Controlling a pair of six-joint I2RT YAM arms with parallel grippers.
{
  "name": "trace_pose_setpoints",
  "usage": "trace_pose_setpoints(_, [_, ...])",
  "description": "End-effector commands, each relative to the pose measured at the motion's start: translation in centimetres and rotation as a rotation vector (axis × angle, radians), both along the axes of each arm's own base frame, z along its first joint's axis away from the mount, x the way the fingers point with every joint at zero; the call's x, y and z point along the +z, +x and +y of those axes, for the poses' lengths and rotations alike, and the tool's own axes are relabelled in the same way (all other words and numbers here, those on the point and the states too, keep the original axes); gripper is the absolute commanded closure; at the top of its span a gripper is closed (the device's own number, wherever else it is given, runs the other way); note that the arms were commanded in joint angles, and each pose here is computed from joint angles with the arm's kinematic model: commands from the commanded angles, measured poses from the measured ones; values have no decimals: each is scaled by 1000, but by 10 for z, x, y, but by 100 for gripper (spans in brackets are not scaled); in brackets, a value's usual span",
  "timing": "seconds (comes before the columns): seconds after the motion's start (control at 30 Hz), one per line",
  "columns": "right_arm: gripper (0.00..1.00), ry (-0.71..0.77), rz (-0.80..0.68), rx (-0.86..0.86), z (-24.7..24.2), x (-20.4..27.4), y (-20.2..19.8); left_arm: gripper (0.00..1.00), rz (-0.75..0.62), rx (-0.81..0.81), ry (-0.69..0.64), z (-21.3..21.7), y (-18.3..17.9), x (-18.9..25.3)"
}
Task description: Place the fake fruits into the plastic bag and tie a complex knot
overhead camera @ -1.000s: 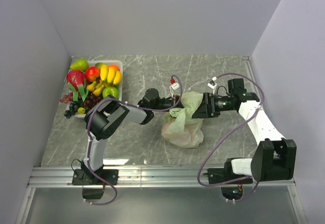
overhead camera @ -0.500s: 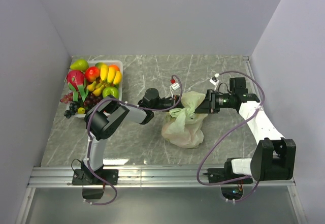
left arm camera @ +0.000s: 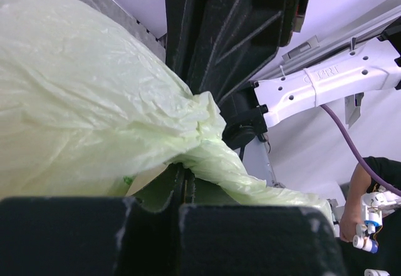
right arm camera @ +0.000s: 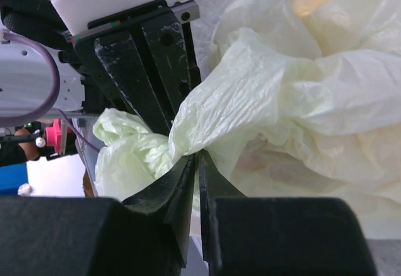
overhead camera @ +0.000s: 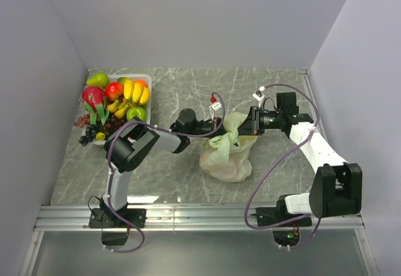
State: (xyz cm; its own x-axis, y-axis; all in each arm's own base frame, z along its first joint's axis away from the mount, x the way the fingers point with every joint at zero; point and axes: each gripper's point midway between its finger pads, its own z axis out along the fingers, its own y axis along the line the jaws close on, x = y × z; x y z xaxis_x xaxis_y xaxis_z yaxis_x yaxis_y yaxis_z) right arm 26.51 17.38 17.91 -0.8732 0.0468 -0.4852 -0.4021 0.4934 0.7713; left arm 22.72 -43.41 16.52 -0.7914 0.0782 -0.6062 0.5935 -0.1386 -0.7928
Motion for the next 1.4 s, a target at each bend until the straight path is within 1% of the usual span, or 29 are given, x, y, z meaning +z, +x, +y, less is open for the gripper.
trace_pose_setpoints(0.0, [86, 28, -53, 25, 13, 12, 4, 100, -83, -33, -77, -5, -8, 28])
trace_pose_setpoints(0.1, [86, 32, -30, 20, 15, 7, -6, 100, -68, -21, -89, -6, -5, 32])
trace_pose_setpoints(0.13, [82, 20, -37, 16, 12, 6, -6, 99, -64, -17, -90, -5, -4, 33])
trace_pose_setpoints(0.27, [73, -1, -29, -4, -2, 11, -15, 99, -65, -12, -90, -4, -3, 33])
trace_pose_setpoints(0.3, [70, 1, -38, -8, -5, 16, -15, 99, -65, -13, -89, -3, -3, 33])
trace_pose_setpoints(0.33, [63, -3, -50, -10, -9, 18, -15, 99, -65, -12, -88, -3, -3, 32])
trace_pose_setpoints(0.4, [59, -7, -45, -18, -13, 23, -18, 99, -68, -11, -87, -1, -2, 32])
trace_pose_setpoints(0.47, [60, -6, -39, -22, -17, 25, -23, 99, -74, -7, -88, -1, -1, 33])
trace_pose_setpoints(0.63, [71, -42, -12, -17, -22, 8, -29, 99, -72, -11, -92, -1, -2, 34])
trace_pose_setpoints(0.73, [72, -37, 17, -13, -22, -3, -31, 99, -76, -13, -95, -1, -2, 35])
trace_pose_setpoints(0.77, [71, -34, 5, -16, -21, -5, -27, 99, -75, -14, -94, -1, -2, 35])
trace_pose_setpoints(0.83, [70, -20, 30, -29, -19, -10, -23, 100, -74, -18, -93, -2, -2, 33])
trace_pose_setpoints(0.87, [70, -12, 1, -31, -17, -8, -15, 99, -74, -27, -92, -1, -4, 33])
trace_pose_setpoints(0.93, [68, 18, 12, -30, -11, -2, -7, 99, -74, -33, -90, -2, -4, 31])
trace_pose_setpoints(0.97, [67, 30, -24, -29, -7, 3, 0, 99, -80, -32, -88, -2, -4, 29])
trace_pose_setpoints(1.0, [66, 45, -4, -22, 1, 5, -3, 99, -77, -34, -83, -2, -5, 28])
trace_pose_setpoints(1.03, [62, 52, -49, -24, 3, 10, 2, 99, -78, -34, -82, -2, -5, 27])
trace_pose_setpoints(1.1, [58, 68, -41, -31, 9, 13, 2, 99, -79, -42, -83, -3, -8, 27])
trace_pose_setpoints(1.13, [55, 81, -49, -27, 12, 17, 1, 99, -77, -43, -81, -4, -9, 26])
trace_pose_setpoints(1.17, [53, 88, -64, -26, 14, 19, 3, 99, -76, -42, -80, -3, -9, 26])
trace_pose_setpoints(1.27, [52, 81, -45, -21, 18, 15, -2, 99, -78, -26, -84, -4, -6, 26])
trace_pose_setpoints(1.37, [49, 59, -8, -8, 18, 1, -16, 99, -65, 11, -91, -4, 3, 30])
